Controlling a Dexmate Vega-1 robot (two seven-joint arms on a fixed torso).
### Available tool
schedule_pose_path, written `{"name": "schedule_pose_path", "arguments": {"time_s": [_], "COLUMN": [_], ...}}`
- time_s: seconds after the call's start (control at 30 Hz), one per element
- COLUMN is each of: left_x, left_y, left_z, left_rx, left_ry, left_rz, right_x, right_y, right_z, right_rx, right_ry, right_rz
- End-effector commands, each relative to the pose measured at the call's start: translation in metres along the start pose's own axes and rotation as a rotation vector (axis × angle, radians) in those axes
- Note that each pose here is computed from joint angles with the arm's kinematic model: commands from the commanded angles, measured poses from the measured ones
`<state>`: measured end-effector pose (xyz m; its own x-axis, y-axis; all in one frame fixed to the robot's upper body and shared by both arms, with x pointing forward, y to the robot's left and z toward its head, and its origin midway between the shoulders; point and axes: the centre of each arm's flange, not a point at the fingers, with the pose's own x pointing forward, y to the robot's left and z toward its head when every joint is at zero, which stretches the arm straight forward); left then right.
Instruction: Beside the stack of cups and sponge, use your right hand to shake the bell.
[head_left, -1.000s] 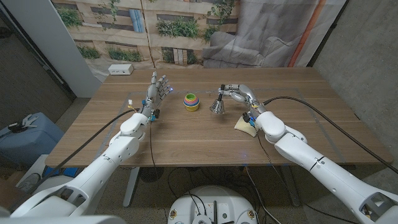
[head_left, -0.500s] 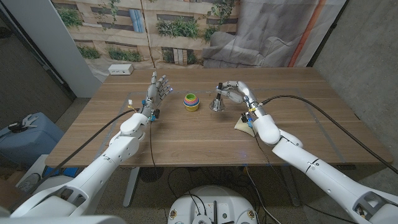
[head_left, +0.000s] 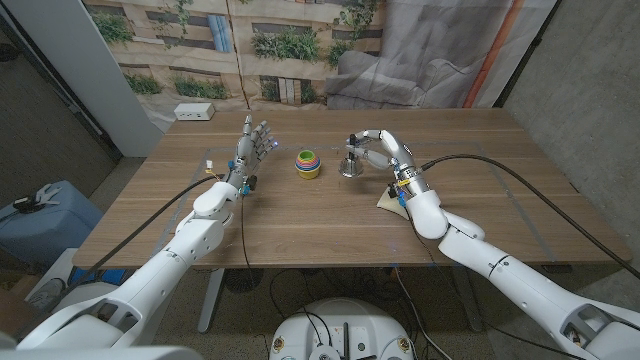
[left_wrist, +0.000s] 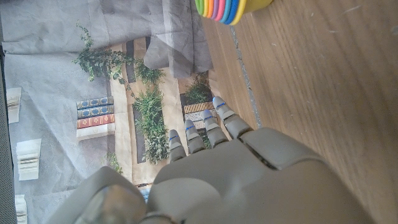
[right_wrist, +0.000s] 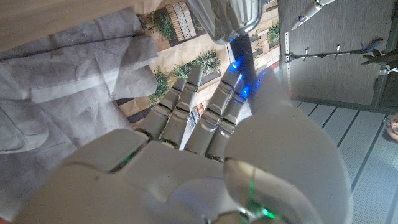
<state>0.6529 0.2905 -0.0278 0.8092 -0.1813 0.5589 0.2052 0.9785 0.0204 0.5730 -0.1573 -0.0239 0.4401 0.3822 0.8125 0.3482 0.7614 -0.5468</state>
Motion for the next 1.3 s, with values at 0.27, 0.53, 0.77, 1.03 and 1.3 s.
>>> {"name": "schedule_pose_path", "arguments": {"time_s": [0.27, 0.53, 0.77, 1.03, 1.3], "left_x": [0.0001, 0.0001, 0.0, 0.0, 0.0], "left_y": [-0.0001, 0.0, 0.0001, 0.0002, 0.0002], "left_z": [0.0001, 0.0001, 0.0001, 0.0002, 0.0002], "left_rx": [0.0, 0.0, 0.0, 0.0, 0.0], "left_ry": [0.0, 0.0, 0.0, 0.0, 0.0], "left_rz": [0.0, 0.0, 0.0, 0.0, 0.0], "right_x": [-0.0022, -0.0007, 0.0023, -0.0008, -0.0017], "right_y": [0.0092, 0.0122, 0.0127, 0.0142, 0.0147], "right_z": [0.0011, 0.0033, 0.0041, 0.0041, -0.0002], "right_rx": [-0.127, -0.2, -0.298, -0.359, -0.36], "right_ry": [-0.171, -0.232, -0.292, -0.317, -0.301], "right_rz": [-0.079, -0.095, -0.114, -0.123, -0.124]}}
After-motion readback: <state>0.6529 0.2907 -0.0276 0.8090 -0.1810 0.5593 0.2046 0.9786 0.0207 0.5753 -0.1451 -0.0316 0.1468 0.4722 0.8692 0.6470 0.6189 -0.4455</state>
